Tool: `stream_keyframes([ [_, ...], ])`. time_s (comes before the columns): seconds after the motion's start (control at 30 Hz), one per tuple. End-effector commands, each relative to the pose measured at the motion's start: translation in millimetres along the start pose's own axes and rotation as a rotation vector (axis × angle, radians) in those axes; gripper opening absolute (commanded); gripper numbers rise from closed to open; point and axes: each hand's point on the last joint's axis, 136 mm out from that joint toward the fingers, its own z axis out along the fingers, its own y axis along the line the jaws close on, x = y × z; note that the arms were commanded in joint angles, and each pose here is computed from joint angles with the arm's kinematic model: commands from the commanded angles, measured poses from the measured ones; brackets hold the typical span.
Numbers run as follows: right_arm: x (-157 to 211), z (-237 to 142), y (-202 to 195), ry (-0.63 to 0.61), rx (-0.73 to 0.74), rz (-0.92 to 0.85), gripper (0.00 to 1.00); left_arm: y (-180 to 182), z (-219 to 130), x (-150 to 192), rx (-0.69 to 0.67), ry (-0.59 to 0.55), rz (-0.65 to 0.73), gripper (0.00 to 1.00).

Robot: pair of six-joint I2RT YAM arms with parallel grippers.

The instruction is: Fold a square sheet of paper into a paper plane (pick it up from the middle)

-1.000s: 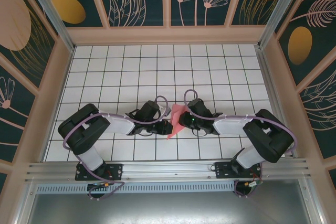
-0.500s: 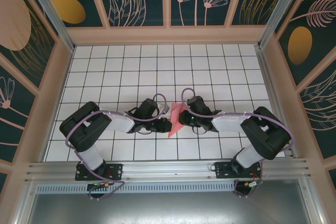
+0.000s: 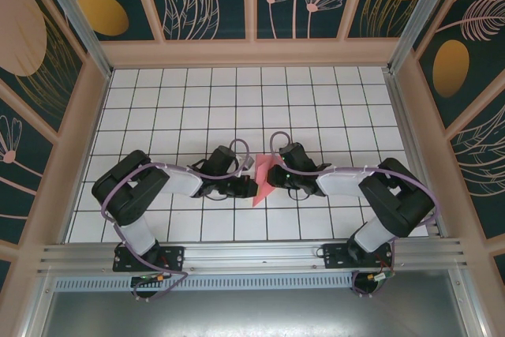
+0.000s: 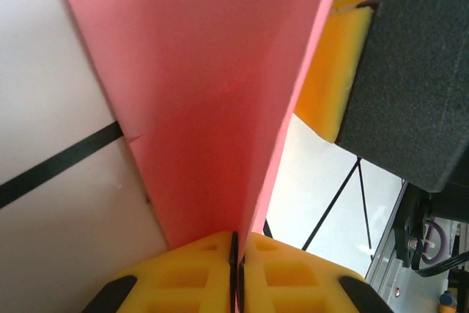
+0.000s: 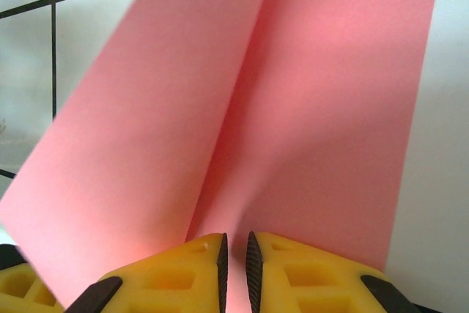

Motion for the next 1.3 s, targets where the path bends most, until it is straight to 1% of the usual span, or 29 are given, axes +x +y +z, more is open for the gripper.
stream_keyframes([
  [0.0, 25.2, 6.1, -40.5, 0.089, 0.146, 0.009, 0.21, 12.4, -1.3, -2.3, -0.004, -0.018, -0.056, 0.12],
  [0.17, 12.8, 1.9, -27.9, 0.054, 0.109, 0.013, 0.22, 17.1, -3.3, -1.9, 0.012, -0.015, -0.082, 0.11],
  [0.3, -3.8, -7.7, -5.0, 0.002, 0.032, 0.015, 0.23, 15.9, -0.5, -1.0, 0.022, 0.006, -0.078, 0.11],
  [0.43, -19.9, -25.1, 16.3, -0.073, -0.057, 0.032, 0.24, 17.7, 3.1, 1.0, 0.024, 0.032, -0.081, 0.11],
  [0.53, -22.1, -32.6, 25.1, -0.093, -0.112, 0.057, 0.23, 18.2, 5.3, 0.8, 0.024, 0.039, -0.083, 0.11],
  [0.63, -21.7, -37.9, 41.1, -0.103, -0.218, 0.086, 0.22, 19.1, 6.8, 1.5, 0.022, 0.049, -0.085, 0.11],
  [0.77, -21.6, -37.1, 50.9, -0.108, -0.299, 0.132, 0.22, 17.6, 7.6, 1.9, 0.027, 0.063, -0.074, 0.12],
  [1.0, -24.7, -22.1, 65.9, -0.069, -0.343, 0.143, 0.22, 18.7, 7.8, 4.3, 0.018, 0.085, -0.057, 0.13],
  [1.13, -25.7, -11.2, 55.4, -0.063, -0.285, 0.164, 0.22, 17.4, 7.9, 3.3, 0.023, 0.083, -0.053, 0.13],
  [1.27, -23.3, -2.5, 41.4, -0.052, -0.212, 0.184, 0.21, 16.1, 6.8, 2.4, 0.021, 0.082, -0.047, 0.16],
])
